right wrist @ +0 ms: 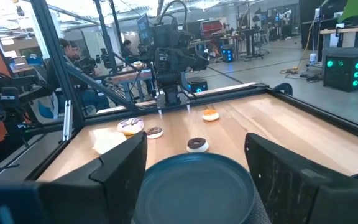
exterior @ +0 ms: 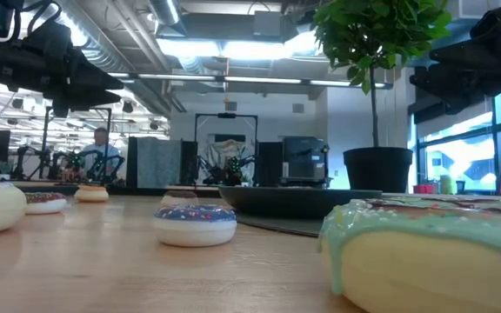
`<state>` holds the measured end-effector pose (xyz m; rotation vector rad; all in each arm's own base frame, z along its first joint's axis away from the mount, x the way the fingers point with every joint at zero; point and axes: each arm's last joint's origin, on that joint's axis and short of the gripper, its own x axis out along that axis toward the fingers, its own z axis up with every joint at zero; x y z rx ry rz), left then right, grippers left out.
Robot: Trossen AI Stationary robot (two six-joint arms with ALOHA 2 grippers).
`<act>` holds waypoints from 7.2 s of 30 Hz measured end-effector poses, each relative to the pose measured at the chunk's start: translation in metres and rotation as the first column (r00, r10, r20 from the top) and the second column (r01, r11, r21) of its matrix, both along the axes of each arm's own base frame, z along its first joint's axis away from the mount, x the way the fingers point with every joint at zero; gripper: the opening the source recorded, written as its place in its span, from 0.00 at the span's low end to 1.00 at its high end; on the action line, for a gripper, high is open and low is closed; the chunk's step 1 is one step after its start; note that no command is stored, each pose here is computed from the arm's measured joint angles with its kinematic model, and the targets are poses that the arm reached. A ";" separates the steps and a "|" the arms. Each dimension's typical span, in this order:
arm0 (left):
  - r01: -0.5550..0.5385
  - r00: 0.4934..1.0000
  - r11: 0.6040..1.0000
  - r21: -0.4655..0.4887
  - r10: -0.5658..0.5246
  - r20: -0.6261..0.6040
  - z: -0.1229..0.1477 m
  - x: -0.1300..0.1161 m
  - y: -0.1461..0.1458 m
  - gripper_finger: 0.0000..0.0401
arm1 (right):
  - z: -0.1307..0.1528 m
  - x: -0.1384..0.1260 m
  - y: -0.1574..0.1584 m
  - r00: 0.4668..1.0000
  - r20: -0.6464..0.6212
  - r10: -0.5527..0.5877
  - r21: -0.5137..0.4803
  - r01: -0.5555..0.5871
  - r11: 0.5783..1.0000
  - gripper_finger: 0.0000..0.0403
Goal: Pick & Place donuts
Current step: Put the large black donut on the black plate, then put the small brown donut on the white plate
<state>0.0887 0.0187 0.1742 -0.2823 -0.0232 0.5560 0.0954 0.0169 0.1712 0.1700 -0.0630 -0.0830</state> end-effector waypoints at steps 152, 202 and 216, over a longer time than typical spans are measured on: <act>0.470 0.538 0.877 0.096 -0.199 -0.819 0.012 0.324 -0.082 0.03 | 0.000 0.000 -0.002 0.997 -0.006 -0.083 -0.044 0.082 0.996 0.67; 0.299 0.507 0.951 0.075 -0.092 -0.857 -0.011 0.336 -0.045 0.37 | -0.003 0.002 -0.002 0.996 -0.036 -0.081 -0.032 0.080 0.996 0.67; 0.253 0.444 0.963 0.094 -0.029 -0.896 0.044 0.296 -0.065 0.38 | -0.003 0.002 -0.002 0.996 -0.036 -0.081 -0.036 0.080 0.996 0.67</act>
